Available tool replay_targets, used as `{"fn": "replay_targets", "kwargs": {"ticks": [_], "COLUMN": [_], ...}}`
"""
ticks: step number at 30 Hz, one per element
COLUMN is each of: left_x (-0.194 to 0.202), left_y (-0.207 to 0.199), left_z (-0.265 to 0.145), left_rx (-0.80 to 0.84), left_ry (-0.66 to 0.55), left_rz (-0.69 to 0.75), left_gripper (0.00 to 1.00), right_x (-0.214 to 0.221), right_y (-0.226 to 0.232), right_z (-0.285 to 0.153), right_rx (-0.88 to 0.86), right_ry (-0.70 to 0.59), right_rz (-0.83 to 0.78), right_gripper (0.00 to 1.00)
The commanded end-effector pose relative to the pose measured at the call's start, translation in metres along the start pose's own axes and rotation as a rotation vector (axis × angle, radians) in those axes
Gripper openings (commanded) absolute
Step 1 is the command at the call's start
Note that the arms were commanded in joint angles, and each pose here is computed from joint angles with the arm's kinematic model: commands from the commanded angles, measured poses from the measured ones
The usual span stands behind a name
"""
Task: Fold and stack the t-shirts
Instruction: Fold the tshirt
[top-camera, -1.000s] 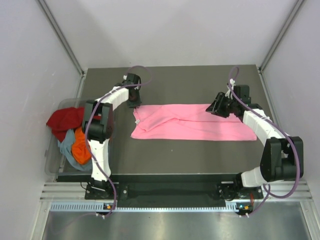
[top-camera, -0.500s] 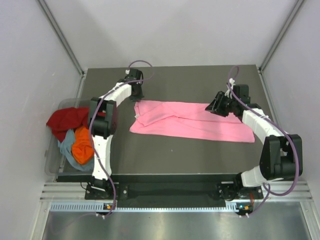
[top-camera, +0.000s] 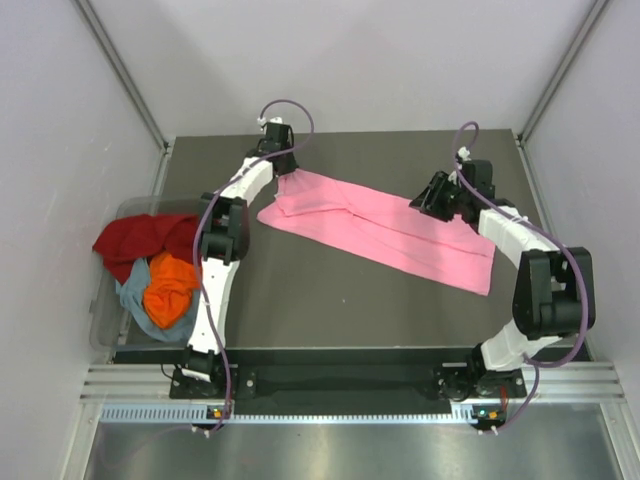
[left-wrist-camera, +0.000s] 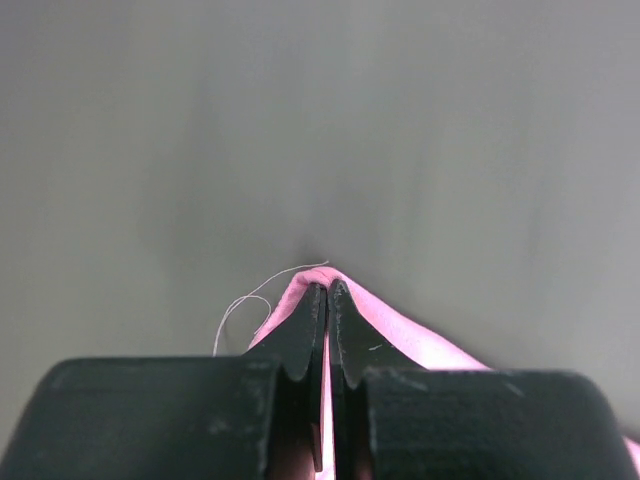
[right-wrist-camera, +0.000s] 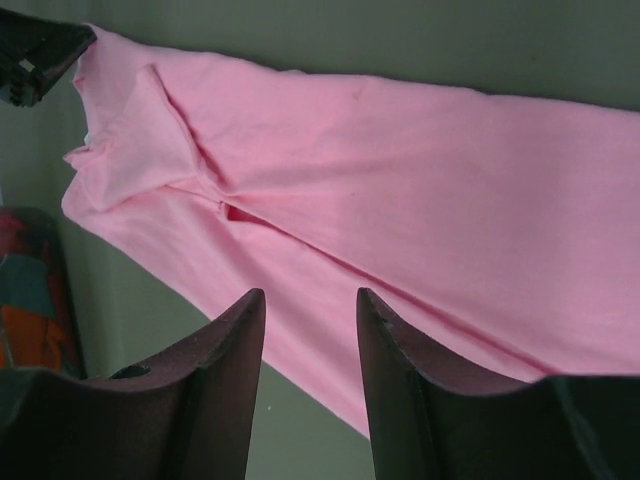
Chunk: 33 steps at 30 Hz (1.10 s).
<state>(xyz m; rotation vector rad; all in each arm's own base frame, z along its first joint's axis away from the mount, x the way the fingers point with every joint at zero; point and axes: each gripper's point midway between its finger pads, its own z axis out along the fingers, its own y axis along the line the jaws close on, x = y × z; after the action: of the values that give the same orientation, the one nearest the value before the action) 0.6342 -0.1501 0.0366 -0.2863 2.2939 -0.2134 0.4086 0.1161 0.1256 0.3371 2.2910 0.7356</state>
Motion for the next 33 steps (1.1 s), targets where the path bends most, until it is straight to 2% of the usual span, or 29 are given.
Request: {"fn": "replay_targets", "kwargs": {"ticks": [1, 4, 6, 7, 8, 10, 12, 13, 14, 15, 16, 17, 20, 23, 24, 25, 26, 27, 30, 33], "left_x": [-0.002, -0.026, -0.029, -0.051, -0.051, -0.056, -0.08, -0.068, -0.093, -0.101, -0.092, -0.106, -0.098, -0.081, -0.057, -0.049, -0.046, -0.025, 0.0, 0.012], "left_y": [0.003, -0.011, -0.025, -0.04, -0.053, -0.054, -0.053, -0.043, -0.049, -0.037, -0.029, -0.03, -0.022, -0.013, -0.003, 0.0, 0.002, 0.009, 0.013, 0.021], "left_z": [0.032, 0.036, 0.043, 0.036, 0.034, 0.03, 0.003, 0.001, -0.031, -0.04, -0.045, -0.073, -0.105, -0.122, -0.118, -0.12, -0.127, -0.121, -0.119, -0.113], "left_rx": [0.023, 0.094, 0.169, 0.222, 0.293, 0.289, 0.259, 0.223, 0.236, 0.173, 0.143, 0.139, 0.112, 0.088, 0.067, 0.063, 0.065, 0.057, 0.069, 0.045], "left_ry": [-0.077, -0.173, -0.193, -0.235, -0.211, -0.2, -0.241, -0.214, -0.257, -0.285, -0.262, -0.278, -0.213, -0.149, -0.091, -0.073, -0.068, -0.022, 0.022, 0.044], "left_rz": [-0.053, -0.084, -0.089, -0.089, -0.075, -0.071, -0.071, -0.065, -0.058, -0.044, -0.03, -0.015, 0.058, 0.078, 0.084, 0.085, 0.083, 0.08, 0.068, 0.067], "left_gripper": [0.0, 0.0, 0.01, 0.01, 0.02, 0.06, 0.11, 0.19, 0.23, 0.27, 0.34, 0.38, 0.43, 0.38, 0.36, 0.31, 0.21, 0.16, 0.0, 0.0], "right_x": [-0.043, -0.048, -0.049, -0.049, -0.05, -0.045, -0.043, -0.041, -0.039, -0.038, -0.035, -0.033, -0.025, -0.016, -0.013, -0.011, -0.009, -0.007, -0.009, -0.015], "right_y": [0.014, 0.014, 0.012, 0.009, 0.008, 0.005, 0.005, 0.008, 0.01, 0.012, 0.014, 0.015, 0.016, 0.017, 0.018, 0.02, 0.022, 0.022, 0.03, 0.035], "right_z": [0.008, 0.013, 0.014, 0.013, 0.013, 0.011, 0.009, 0.005, 0.003, 0.001, -0.004, -0.006, -0.015, -0.023, -0.027, -0.029, -0.032, -0.034, -0.049, -0.058], "right_rx": [-0.019, -0.018, -0.011, -0.004, 0.003, 0.013, 0.014, 0.006, -0.006, -0.013, -0.015, -0.017, -0.016, -0.029, -0.033, -0.042, -0.051, -0.051, -0.059, -0.061], "right_ry": [-0.125, -0.126, -0.128, -0.131, -0.136, -0.125, -0.118, -0.116, -0.11, -0.109, -0.104, -0.099, -0.095, -0.087, -0.088, -0.087, -0.083, -0.079, -0.093, -0.113], "right_rz": [-0.01, -0.01, -0.012, -0.011, -0.012, -0.018, -0.019, -0.02, -0.021, -0.021, -0.021, -0.022, -0.026, -0.015, -0.009, -0.01, -0.009, -0.01, -0.029, -0.051], "right_gripper": [0.42, 0.42, 0.42, 0.42, 0.42, 0.42, 0.42, 0.42, 0.42, 0.42, 0.42, 0.42, 0.43, 0.43, 0.43, 0.43, 0.43, 0.43, 0.43, 0.43]}}
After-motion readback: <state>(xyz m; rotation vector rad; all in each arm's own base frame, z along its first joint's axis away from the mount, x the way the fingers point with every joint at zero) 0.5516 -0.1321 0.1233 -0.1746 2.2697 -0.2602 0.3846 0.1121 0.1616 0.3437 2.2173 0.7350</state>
